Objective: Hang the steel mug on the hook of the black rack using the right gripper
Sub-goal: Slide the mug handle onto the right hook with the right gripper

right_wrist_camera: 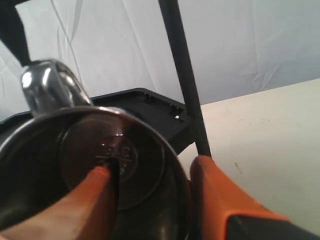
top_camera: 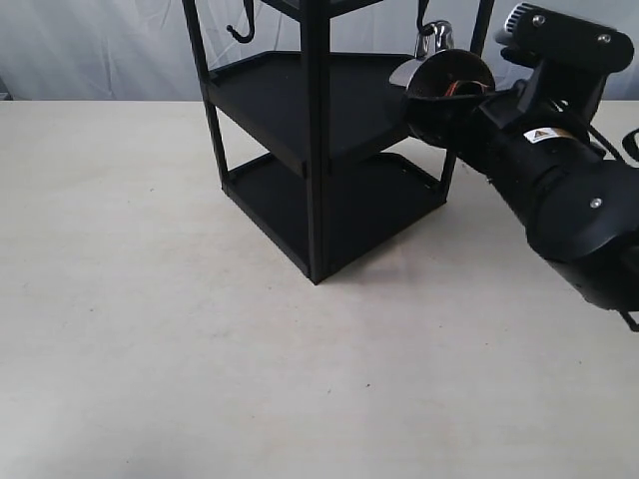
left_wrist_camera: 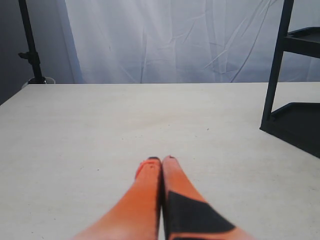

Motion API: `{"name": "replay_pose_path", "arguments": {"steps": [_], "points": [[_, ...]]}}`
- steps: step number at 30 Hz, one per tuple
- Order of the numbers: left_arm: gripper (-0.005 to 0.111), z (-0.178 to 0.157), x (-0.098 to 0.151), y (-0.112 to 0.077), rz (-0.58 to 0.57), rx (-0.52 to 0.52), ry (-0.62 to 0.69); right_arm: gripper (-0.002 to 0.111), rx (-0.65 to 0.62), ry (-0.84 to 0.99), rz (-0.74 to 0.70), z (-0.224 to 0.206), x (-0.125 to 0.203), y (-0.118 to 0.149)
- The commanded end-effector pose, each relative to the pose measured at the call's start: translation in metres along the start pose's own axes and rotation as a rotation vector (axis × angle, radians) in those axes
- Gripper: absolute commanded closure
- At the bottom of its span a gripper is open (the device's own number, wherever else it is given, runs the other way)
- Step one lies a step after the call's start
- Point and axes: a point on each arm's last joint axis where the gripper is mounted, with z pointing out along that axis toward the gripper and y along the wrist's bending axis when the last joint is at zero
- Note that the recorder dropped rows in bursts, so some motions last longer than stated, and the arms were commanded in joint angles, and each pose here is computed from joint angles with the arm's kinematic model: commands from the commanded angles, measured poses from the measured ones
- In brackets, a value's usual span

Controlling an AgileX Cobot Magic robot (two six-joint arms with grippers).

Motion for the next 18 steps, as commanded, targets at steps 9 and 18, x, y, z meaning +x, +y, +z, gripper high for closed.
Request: {"name": "replay_pose_path", "arguments": {"steps": [9,18], "points": [[0.107,0.001,0.001,0.0,-0.001,0.005,-0.004,0.062,-0.085,0.064,-0.055,-0.02,-0.016,0.004],[0.107,0.001,0.001,0.0,-0.001,0.005,-0.004,0.062,-0.084,0.082,-0.073,-0.032,-0.025,0.0]]}}
